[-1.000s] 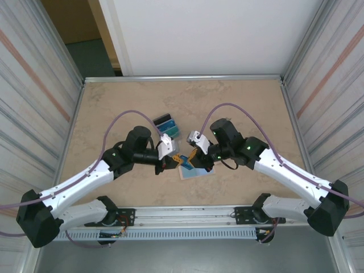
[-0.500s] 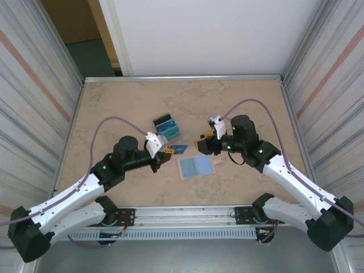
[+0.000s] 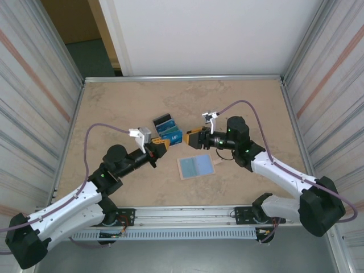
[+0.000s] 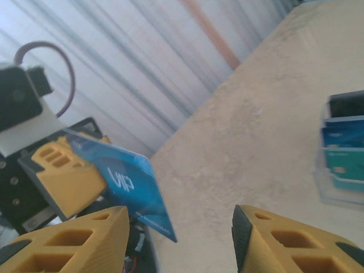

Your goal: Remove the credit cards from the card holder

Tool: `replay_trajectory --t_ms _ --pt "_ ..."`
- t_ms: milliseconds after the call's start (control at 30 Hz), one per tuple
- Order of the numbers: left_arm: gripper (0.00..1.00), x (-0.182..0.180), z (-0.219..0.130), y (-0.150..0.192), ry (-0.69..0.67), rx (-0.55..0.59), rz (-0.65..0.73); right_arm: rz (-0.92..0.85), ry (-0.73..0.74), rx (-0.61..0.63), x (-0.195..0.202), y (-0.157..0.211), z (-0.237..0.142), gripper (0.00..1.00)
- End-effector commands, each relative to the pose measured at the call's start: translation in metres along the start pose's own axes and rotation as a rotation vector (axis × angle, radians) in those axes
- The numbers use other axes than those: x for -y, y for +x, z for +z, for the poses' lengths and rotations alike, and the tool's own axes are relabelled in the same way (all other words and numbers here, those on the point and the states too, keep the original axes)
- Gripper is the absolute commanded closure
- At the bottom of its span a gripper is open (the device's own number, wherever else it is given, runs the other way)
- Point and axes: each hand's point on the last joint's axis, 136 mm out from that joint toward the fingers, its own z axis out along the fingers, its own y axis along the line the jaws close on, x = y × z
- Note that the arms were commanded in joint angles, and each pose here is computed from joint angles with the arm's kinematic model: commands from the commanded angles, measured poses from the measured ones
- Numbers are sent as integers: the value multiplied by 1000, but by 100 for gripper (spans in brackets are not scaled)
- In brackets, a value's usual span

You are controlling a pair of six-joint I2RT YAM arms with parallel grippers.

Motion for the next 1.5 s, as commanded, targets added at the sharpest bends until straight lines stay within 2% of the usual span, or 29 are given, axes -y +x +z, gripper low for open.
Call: replay_trajectory --t_ms 0,133,267,333,400,467,533,567,667,700,767,833,967,1100,1267,1467 --pt "100 6 -1 -15 29 75 -52 -86 -119 20 -35 -15 7 49" --pt "100 10 2 -15 57 74 -65 -112 -144 12 -43 -16 11 49" --pt "100 15 6 -15 90 68 -70 -119 -154 18 -45 -18 12 55" --pt "100 17 7 -14 101 63 -70 -129 -163 25 -48 -20 11 63" --pt "100 18 7 -14 107 62 -70 -138 -172 29 -51 -21 9 81" --pt "100 16 7 -13 99 57 -72 -147 -173 34 -53 -22 7 93" --pt "100 14 7 -11 87 46 -72 -160 -170 34 -55 -21 5 99" --pt "91 13 7 -9 82 35 -67 -166 -166 32 -55 -21 4 100" --pt "60 10 5 -7 61 3 -36 -187 -145 17 -56 -18 -1 100" --pt "52 9 2 -7 51 -12 -14 -194 -134 7 -55 -15 -2 100" --pt "39 10 -3 -11 37 -42 42 -208 -113 -14 -54 -11 -6 100" --pt "32 15 -9 -14 39 -87 123 -227 -94 -42 -54 -6 -10 100" --pt "30 26 -22 -17 54 -200 270 -260 -72 -128 -56 8 -18 100" --pt "28 35 -24 -17 94 -315 350 -293 -94 -198 -64 21 -24 100" --pt "29 43 -14 -5 166 -474 363 -338 -115 -258 -74 34 -25 100" --pt "36 53 1 5 260 -572 382 -366 -143 -269 -82 38 -26 100"
